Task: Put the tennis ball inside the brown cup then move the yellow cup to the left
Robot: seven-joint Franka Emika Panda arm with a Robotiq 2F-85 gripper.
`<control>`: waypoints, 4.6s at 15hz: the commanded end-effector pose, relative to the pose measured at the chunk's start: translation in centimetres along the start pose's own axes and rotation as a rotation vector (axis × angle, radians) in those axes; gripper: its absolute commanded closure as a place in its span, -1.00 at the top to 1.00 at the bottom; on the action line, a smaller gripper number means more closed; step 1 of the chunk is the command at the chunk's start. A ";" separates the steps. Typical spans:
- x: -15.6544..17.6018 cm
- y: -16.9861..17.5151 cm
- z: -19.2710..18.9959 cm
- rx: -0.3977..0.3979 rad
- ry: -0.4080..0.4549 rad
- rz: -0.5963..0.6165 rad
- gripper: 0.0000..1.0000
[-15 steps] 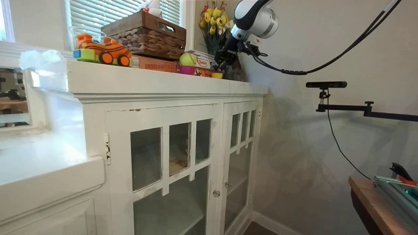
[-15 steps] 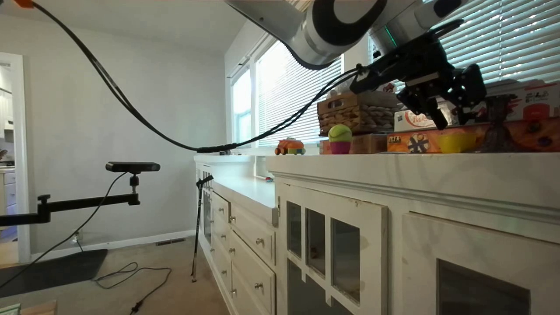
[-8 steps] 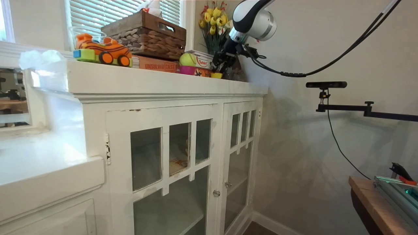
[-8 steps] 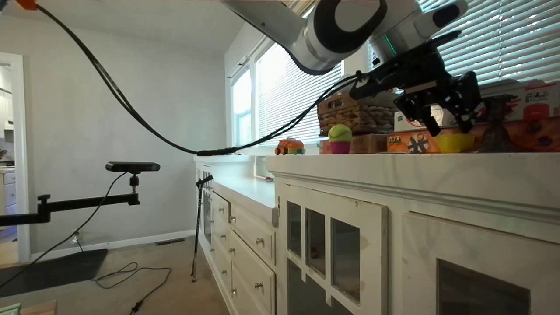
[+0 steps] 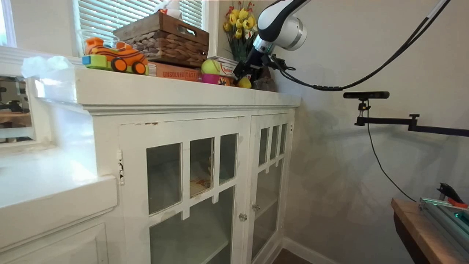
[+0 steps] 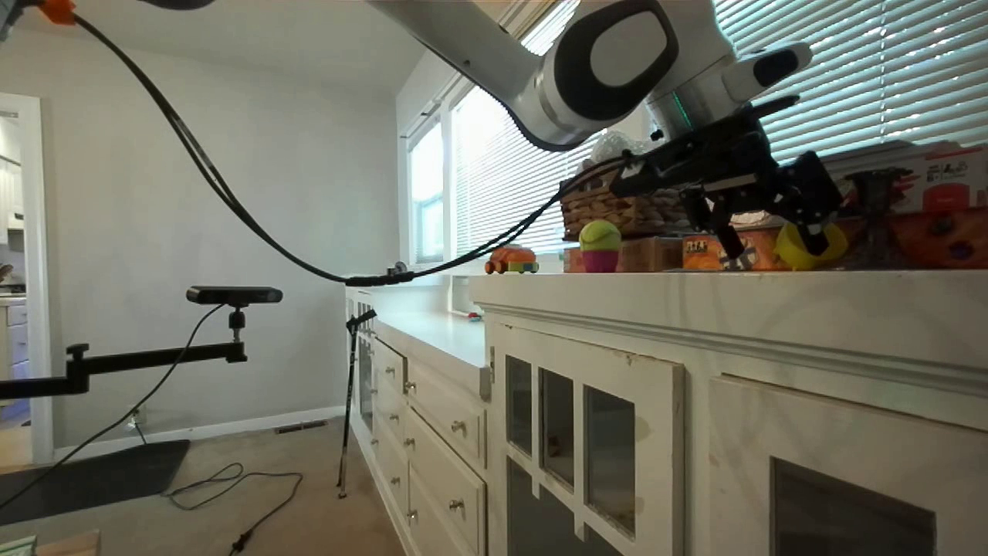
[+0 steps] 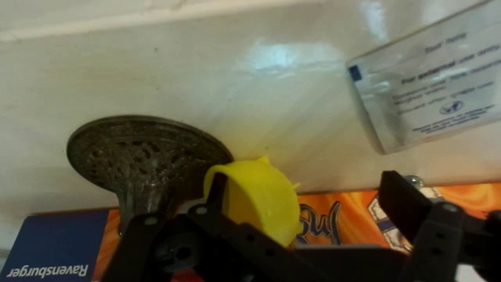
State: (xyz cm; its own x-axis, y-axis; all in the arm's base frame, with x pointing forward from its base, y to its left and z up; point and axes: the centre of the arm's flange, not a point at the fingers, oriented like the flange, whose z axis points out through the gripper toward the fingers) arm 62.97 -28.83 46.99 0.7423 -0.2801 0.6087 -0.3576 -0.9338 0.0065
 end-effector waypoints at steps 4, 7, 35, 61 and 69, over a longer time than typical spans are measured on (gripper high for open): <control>0.5 -0.5 0.0 0.005 -0.006 -0.013 -0.09; 0.7 -0.7 -0.4 0.007 0.001 -0.019 -0.50; 3.0 -14.0 -7.5 0.194 -0.305 -0.437 -0.97; 2.1 -13.2 -10.1 0.150 -0.316 -0.474 1.00; 0.3 -10.3 -21.8 0.161 -0.380 -0.365 1.00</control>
State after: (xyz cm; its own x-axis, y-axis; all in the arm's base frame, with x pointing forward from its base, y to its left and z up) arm 58.62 -15.42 63.06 0.9518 0.0881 0.2937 0.0791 -0.9960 0.0425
